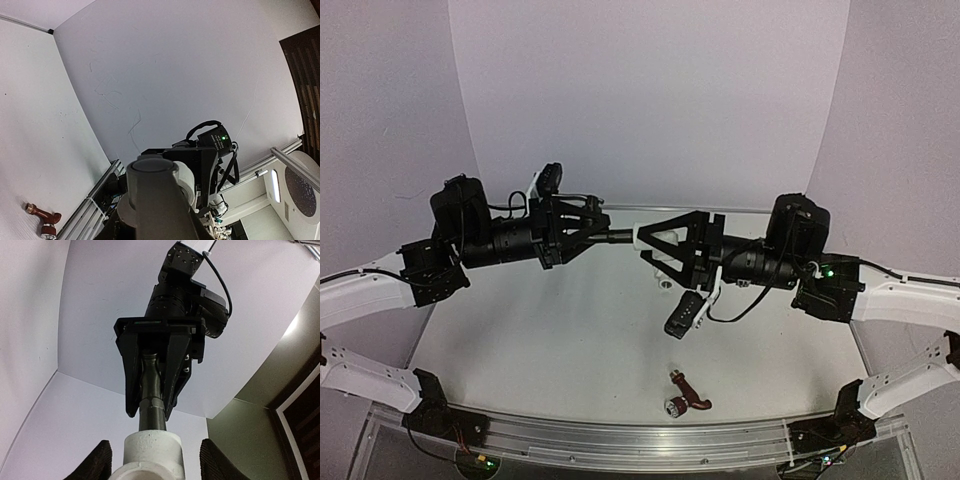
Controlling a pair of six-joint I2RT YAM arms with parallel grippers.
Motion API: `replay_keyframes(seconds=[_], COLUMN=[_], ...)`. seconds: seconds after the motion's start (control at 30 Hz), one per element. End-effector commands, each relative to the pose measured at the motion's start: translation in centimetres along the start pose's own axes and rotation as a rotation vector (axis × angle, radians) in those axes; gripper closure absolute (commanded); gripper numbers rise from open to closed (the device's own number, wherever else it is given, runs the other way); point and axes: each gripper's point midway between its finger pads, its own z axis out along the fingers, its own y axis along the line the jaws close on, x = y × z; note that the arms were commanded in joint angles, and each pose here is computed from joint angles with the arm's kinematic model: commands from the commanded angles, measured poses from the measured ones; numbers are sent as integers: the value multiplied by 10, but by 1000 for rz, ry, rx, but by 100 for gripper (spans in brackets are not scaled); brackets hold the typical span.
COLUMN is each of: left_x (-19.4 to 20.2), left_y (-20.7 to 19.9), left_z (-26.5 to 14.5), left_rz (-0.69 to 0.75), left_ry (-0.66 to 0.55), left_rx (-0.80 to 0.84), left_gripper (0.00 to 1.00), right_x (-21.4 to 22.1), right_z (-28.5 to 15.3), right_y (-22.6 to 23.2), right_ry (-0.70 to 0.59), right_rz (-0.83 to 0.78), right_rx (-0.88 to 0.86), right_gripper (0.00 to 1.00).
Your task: Install the water faucets
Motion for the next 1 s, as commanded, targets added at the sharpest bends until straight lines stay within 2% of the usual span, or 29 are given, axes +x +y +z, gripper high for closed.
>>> replay_keyframes(seconds=[0.0,0.2,0.27,0.37,0.5,0.67,0.8,0.97], left_x=[-9,-4,-1,3,9,18,27,34], left_y=[-31,-29,-29,-30,-33,-39,-47,-48], left_z=[-2,-1,-1,-2,-4,-5,-7,-12], left_rz=[44,60,73,102,126,165,213,254], left_ry=[-12,10,24,43,68,118,162,188], left_rx=[98,107,113,123,146,196,247,266], left_gripper=[100,99,94,79,63,50,46,46], right_x=[4,3,3,1,-2,-7,-7,-7], right_z=[2,1,0,-1,-3,-6,-7,-9], right_y=[-21,-22,-23,-27,-33,-41,-41,-45], right_ry=[3,3,0,-10,-28,-57,-52,-51], right_rz=[-189,-192,-194,-199,-202,-196,-197,-186], right_rx=[54,57,61,76,99,138,139,154], right_gripper=[51,73,82,99,100,100,100,100])
